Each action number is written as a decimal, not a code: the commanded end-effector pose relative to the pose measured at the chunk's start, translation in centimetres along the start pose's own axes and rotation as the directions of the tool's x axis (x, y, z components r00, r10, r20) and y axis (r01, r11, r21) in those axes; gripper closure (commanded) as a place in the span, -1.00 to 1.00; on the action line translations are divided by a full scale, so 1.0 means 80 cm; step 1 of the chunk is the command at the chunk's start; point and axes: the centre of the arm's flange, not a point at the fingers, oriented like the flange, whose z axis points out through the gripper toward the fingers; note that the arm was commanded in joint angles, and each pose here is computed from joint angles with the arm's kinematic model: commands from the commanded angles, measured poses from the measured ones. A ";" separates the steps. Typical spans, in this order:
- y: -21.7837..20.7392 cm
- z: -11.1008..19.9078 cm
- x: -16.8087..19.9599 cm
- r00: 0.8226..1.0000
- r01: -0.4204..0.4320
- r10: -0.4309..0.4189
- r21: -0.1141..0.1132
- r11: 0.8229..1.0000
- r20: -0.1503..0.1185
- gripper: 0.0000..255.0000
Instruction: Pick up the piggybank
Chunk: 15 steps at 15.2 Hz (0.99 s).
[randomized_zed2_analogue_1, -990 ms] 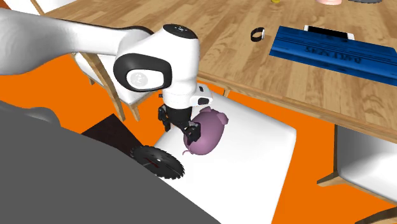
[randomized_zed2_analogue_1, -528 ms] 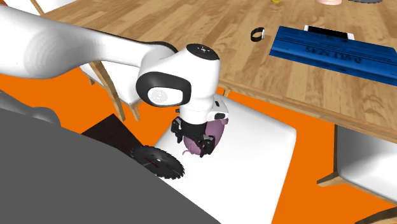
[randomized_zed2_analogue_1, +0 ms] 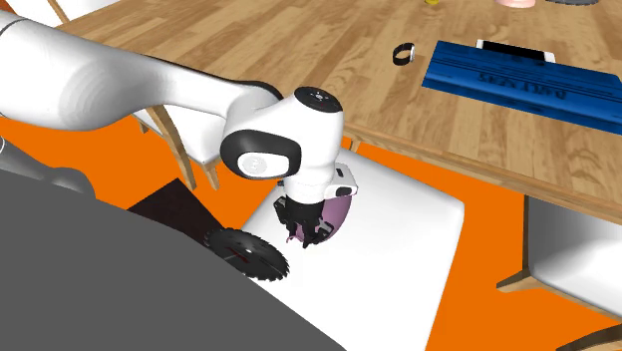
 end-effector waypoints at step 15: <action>0.000 -0.044 -0.010 1.000 0.000 0.000 0.000 1.000 0.000 1.00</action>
